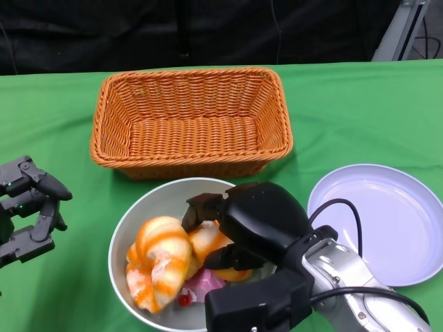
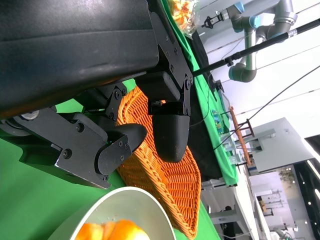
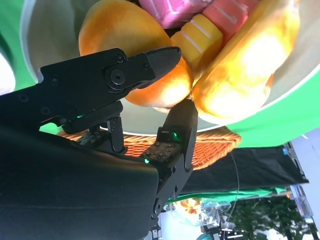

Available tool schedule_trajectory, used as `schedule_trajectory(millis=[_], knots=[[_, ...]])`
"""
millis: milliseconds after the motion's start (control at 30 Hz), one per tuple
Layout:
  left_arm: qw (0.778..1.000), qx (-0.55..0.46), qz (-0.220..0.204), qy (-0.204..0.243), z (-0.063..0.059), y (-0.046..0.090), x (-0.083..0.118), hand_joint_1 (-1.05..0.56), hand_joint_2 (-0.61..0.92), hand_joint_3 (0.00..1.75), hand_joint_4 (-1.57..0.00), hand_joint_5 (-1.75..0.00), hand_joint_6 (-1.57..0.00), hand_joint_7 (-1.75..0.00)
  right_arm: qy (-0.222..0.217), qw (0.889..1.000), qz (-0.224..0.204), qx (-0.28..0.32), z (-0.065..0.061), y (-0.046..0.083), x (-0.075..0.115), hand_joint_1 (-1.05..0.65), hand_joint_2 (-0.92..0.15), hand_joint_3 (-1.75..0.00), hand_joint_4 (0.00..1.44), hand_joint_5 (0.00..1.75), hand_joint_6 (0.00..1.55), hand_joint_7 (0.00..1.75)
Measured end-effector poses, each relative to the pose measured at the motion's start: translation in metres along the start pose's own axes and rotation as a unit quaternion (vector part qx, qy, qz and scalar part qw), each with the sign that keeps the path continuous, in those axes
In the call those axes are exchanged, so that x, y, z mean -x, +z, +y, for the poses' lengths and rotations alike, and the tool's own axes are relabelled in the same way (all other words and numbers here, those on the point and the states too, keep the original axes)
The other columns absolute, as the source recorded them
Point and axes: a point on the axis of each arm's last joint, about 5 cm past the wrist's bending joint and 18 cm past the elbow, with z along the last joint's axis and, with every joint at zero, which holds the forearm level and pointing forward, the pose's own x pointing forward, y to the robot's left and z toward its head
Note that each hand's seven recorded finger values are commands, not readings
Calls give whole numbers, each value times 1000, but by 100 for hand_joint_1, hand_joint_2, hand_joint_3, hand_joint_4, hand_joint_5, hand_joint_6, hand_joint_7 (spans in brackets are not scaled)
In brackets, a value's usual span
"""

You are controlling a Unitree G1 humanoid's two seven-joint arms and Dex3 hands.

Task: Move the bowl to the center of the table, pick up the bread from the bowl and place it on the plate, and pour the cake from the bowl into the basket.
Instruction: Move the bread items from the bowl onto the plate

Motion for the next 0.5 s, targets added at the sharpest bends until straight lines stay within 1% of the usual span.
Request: schedule_trajectory(millis=[100,200,233,300,333,367,433,500], knots=[[1000,0,0,0,0,0,0,1,63,105,-79,-167,-75,-136,-17,1000,-7,-12,0,-2,0,-25,-91,-2,72,175,56,127],[1000,0,0,0,0,0,0,1,63,104,-79,-167,-75,-136,-40,999,-14,-20,0,-5,0,-24,-89,-1,71,175,59,121],[1000,0,-1,0,0,0,0,1,63,104,-79,-167,-75,-137,-49,998,-18,-24,0,-5,1,-23,-89,-1,71,175,64,110],[1000,0,-1,0,0,0,0,1,64,104,-78,-167,-75,-137,-69,997,-26,-28,-2,-6,0,-22,-89,0,72,175,67,103],[1000,0,-1,0,0,0,0,1,64,104,-78,-167,-75,-137,-77,996,-30,-30,-4,-6,-1,-22,-89,0,72,172,73,88],[1000,0,0,0,0,0,0,1,63,104,-78,-167,-75,-137,-86,995,-31,-33,-5,-6,-1,-22,-89,0,72,172,77,80],[1000,-1,0,0,0,0,0,1,63,104,-78,-167,-75,-138,-103,994,-30,-38,-8,-8,-2,-22,-89,0,72,171,81,75],[1000,0,0,0,0,0,0,1,63,104,-78,-167,-75,-138,-115,992,-30,-43,-10,-10,-2,-22,-89,0,71,171,82,73]])
